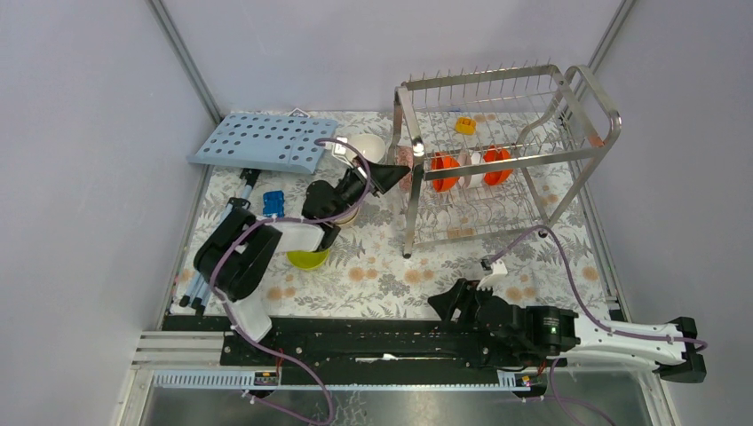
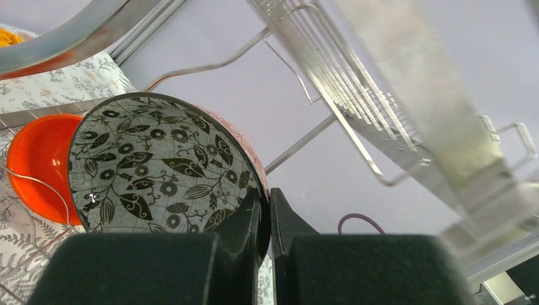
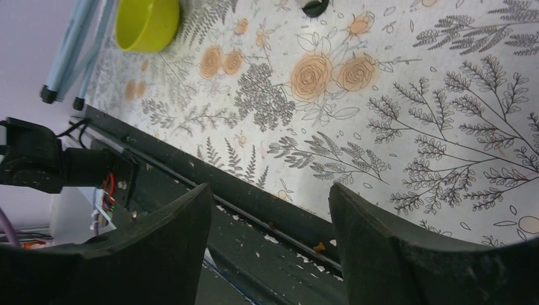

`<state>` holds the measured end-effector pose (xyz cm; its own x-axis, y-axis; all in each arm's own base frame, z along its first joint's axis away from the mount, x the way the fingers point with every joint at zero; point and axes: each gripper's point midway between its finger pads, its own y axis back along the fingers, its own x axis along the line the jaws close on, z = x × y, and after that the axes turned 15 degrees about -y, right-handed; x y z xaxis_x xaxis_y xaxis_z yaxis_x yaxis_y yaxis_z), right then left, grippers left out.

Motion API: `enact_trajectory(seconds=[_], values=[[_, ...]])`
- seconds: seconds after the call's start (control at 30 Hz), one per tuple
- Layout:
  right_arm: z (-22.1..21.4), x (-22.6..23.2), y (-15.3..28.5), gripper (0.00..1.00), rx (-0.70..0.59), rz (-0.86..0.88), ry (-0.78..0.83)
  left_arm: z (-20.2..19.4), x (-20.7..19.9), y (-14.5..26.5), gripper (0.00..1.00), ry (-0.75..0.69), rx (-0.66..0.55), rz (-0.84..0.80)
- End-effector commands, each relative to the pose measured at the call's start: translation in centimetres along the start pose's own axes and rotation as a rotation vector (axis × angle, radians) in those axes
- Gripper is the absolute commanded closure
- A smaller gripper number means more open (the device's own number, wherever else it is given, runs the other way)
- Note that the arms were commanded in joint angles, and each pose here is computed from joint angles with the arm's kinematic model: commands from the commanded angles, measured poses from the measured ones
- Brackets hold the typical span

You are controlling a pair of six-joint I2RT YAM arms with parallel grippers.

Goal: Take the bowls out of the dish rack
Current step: Pick up the bowl from the dish rack, then place the bowl at the center of the board.

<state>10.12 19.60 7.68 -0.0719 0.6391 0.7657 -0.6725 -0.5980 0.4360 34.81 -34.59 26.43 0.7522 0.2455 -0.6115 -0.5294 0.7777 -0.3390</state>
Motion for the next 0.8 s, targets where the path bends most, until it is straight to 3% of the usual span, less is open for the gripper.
enact_trajectory(seconds=[0.0, 0.5, 0.77], values=[[2.2, 1.4, 1.2, 0.26, -0.064, 0.032, -0.021, 4.5, -4.5, 1.6, 1.0, -0.099, -0.116, -0.068], [3.7, 2.8, 3.2, 0.24, -0.049, 0.052, 0.005, 6.5, -6.8, 11.0, 1.0, -0.25, -0.033, 0.246], [1.9, 3.4, 2.0, 0.24, 0.025, -0.019, 0.139, 6.0, -6.2, 17.4, 1.0, -0.43, 0.168, 0.486]])
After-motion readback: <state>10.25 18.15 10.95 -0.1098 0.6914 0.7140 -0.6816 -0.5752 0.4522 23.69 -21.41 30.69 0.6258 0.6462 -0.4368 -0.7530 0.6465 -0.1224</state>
